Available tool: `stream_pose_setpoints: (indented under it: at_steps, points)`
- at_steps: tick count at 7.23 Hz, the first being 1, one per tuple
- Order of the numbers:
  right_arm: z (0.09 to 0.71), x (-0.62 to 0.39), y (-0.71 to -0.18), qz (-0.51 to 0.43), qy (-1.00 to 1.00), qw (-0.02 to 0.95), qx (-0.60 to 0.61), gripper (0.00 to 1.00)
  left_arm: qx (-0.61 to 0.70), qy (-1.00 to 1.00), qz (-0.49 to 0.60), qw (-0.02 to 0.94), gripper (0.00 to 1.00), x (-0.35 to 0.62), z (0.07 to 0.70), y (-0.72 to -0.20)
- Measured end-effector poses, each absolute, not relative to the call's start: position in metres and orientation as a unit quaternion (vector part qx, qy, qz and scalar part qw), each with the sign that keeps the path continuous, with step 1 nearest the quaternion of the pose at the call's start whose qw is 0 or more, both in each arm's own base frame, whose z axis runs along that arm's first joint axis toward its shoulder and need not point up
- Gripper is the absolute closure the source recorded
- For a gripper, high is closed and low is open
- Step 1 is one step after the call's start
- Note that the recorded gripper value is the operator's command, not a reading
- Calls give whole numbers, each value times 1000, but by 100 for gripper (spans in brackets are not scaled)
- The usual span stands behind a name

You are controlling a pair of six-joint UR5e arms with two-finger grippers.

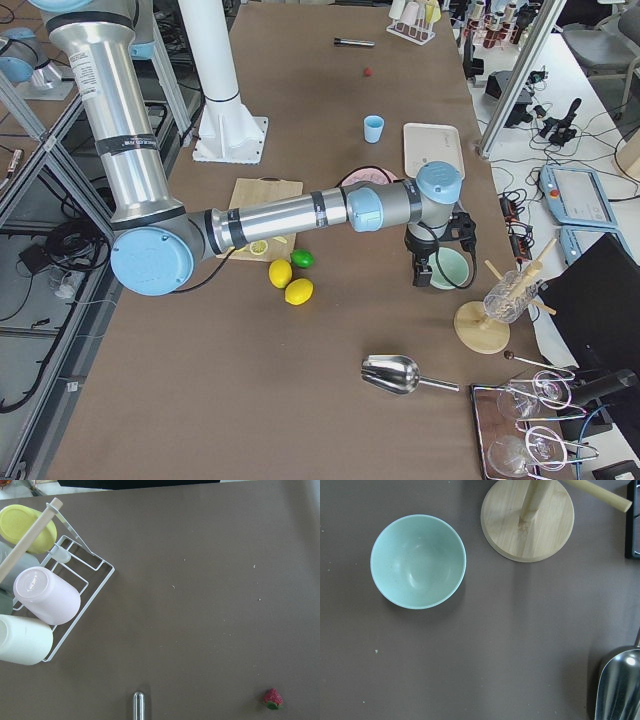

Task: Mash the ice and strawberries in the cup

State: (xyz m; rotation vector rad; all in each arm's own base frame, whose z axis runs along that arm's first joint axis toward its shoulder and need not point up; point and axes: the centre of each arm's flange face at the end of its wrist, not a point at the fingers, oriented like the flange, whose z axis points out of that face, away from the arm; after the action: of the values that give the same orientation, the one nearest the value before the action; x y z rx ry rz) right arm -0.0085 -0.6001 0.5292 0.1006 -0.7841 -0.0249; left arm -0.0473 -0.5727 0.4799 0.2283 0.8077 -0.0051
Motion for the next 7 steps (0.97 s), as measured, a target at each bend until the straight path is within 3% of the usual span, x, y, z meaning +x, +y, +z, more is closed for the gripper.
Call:
stream_pose_setpoints:
  at_steps: [7]
  points:
    - [457,-29,-611,-22,-401,911,92,1,134,391,10,910,2,-45,460,-557]
